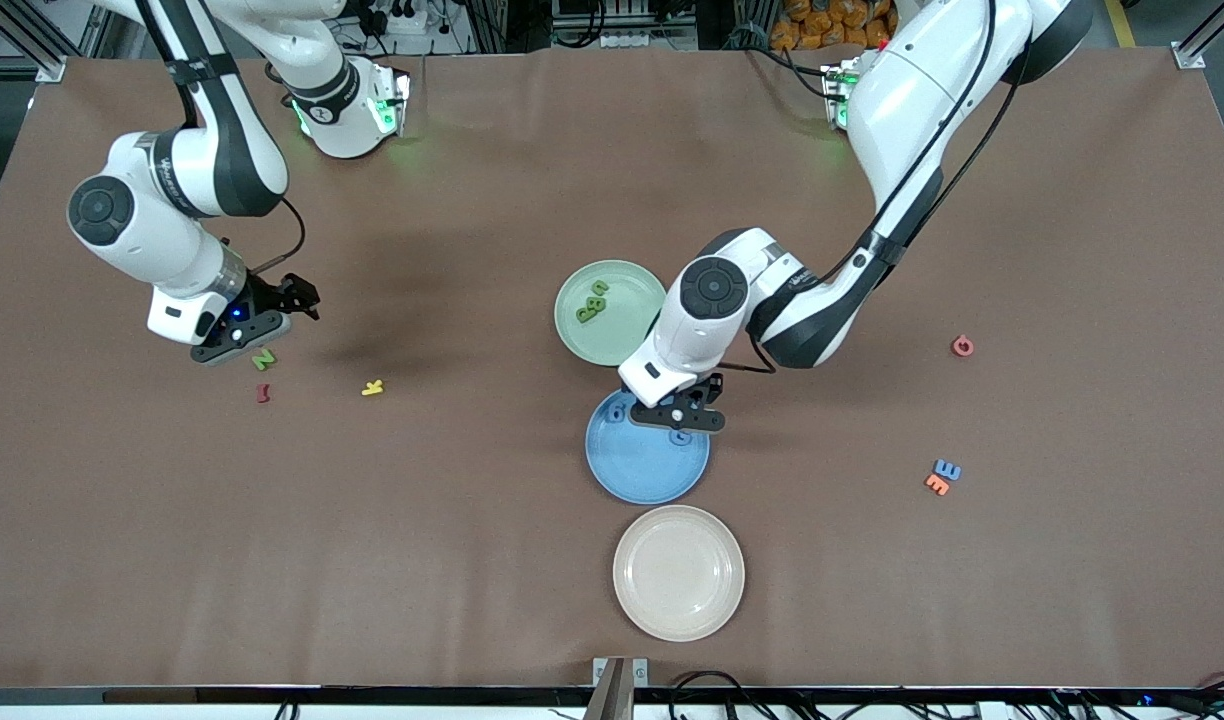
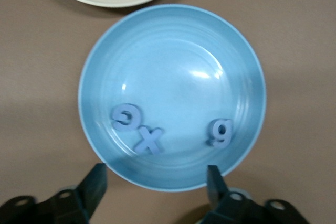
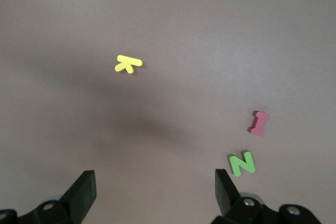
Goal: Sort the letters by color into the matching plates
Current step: 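Carry g to the blue plate while the right gripper returns to yellow K, then move the left gripper to blue m while the right gripper reaches green N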
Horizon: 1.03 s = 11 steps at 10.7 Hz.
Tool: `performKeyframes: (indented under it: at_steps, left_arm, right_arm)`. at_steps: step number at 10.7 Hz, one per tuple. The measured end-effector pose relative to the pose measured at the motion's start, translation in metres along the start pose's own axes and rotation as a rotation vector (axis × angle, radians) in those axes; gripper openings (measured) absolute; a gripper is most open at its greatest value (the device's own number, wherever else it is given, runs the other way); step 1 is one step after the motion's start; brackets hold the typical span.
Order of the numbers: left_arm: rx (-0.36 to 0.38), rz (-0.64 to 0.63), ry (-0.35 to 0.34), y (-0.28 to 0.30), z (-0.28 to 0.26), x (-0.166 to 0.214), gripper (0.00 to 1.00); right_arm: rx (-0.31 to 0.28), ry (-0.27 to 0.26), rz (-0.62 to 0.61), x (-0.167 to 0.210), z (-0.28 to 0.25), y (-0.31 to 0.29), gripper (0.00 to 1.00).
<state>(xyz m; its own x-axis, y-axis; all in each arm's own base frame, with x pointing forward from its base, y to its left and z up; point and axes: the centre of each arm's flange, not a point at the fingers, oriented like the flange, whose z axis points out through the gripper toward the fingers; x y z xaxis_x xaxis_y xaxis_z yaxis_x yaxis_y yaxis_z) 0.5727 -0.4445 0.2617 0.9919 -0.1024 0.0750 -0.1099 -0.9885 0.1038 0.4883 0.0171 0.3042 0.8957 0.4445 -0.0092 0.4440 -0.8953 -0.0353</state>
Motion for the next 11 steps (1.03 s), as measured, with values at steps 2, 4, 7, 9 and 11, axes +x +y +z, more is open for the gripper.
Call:
performKeyframes:
  at_steps: [2,4,7,9,11]
  left_arm:
    - [0.029,0.030,0.013,-0.024,0.003,0.015,1.00]
    - [0.085,0.115,0.023,-0.071,0.010,0.037,1.00]
    - [0.128,0.266,0.016,-0.152,0.009,0.069,1.00]
    - [0.134,0.337,0.009,-0.186,0.006,0.080,1.00]
    - [0.140,0.395,-0.004,-0.213,0.007,0.085,1.00]
  right_arm:
    - [-0.011,0.018,-0.010,-0.017,0.021,0.001,1.00]
    - [-0.011,0.013,-0.057,-0.034,0.027,0.021,1.00]
    - [-0.017,0.018,-0.166,-0.057,0.036,0.056,1.00]
    - [-0.009,0.003,-0.192,-0.065,0.054,0.067,1.00]
    - [-0.002,-0.007,-0.222,-0.065,0.068,0.067,0.94]
